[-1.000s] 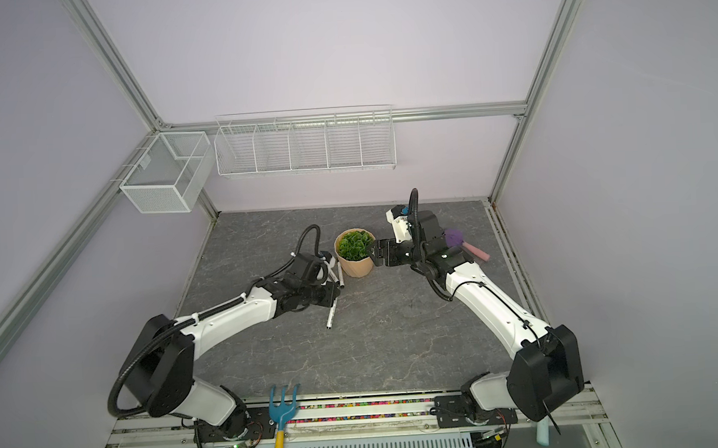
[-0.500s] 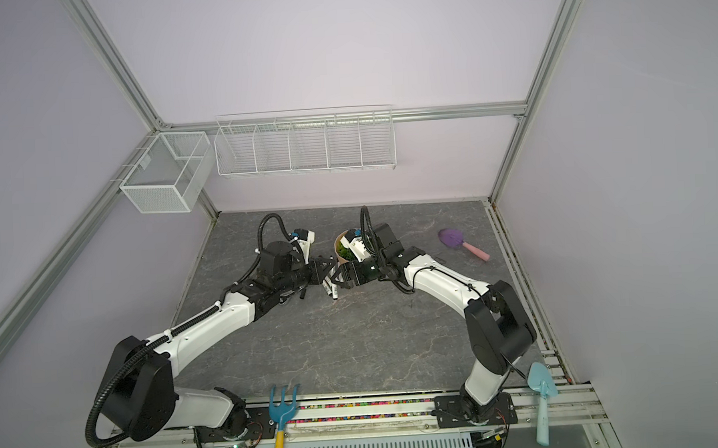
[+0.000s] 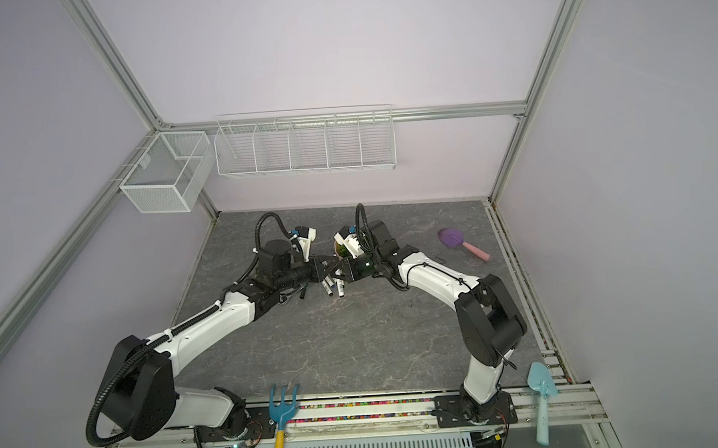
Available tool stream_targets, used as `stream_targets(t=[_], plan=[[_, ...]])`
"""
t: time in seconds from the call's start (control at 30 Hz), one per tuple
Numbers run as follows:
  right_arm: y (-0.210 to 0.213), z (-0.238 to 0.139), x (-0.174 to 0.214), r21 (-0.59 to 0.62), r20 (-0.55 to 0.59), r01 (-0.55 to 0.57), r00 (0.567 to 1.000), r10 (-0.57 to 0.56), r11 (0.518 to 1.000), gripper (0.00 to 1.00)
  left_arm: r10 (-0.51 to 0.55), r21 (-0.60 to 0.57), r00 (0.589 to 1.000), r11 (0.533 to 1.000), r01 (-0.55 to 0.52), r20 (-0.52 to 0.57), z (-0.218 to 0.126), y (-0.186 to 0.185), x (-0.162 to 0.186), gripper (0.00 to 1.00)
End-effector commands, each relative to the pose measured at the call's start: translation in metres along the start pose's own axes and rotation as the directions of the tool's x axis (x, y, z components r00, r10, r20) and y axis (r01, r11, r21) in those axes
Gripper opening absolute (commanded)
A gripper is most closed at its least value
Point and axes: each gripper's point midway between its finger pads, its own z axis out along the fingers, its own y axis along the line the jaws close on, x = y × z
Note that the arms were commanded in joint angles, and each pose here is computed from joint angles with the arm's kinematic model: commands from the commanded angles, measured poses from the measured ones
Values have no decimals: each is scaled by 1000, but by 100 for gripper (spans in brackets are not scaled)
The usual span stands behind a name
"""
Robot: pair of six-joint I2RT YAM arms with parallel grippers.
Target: Insert the pens into the pen caps
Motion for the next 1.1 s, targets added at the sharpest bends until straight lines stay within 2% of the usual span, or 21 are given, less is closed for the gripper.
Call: stream_targets(t=[0.0,0.07,0.1,0.23,0.37,0.73,0.9,1.07], plan=[[2,-3,-6,-19,19,1,1000,0,1000,7,34,29,999,999,-35,27,-8,-9,-3,24],[-1,-6,-10,-9,36,-14,999,14,1000,7,72,23,997,997,-73,42,-17,-9,-2,44],[-4,-8,-14,-7,52,-26,998,27,1000,7,109,27,993,994,-110,45,-23,-11,1,49],[-11,-18,-30,-21,127,-79,989,81,997,7,225,31,974,974,-225,-13,-41,-12,21,54],[-4,-22,-40,-54,158,-78,984,86,995,7,253,43,964,967,-250,-85,-44,-10,40,54],[10,-27,-44,-64,170,-46,984,56,997,7,271,105,962,958,-266,-33,-19,-25,32,50],[16,-30,-45,-66,174,-23,984,35,998,7,270,78,962,961,-267,-35,-3,-19,28,47],[18,-32,-43,-57,167,-8,986,17,998,7,281,52,959,958,-282,23,3,-17,15,38]])
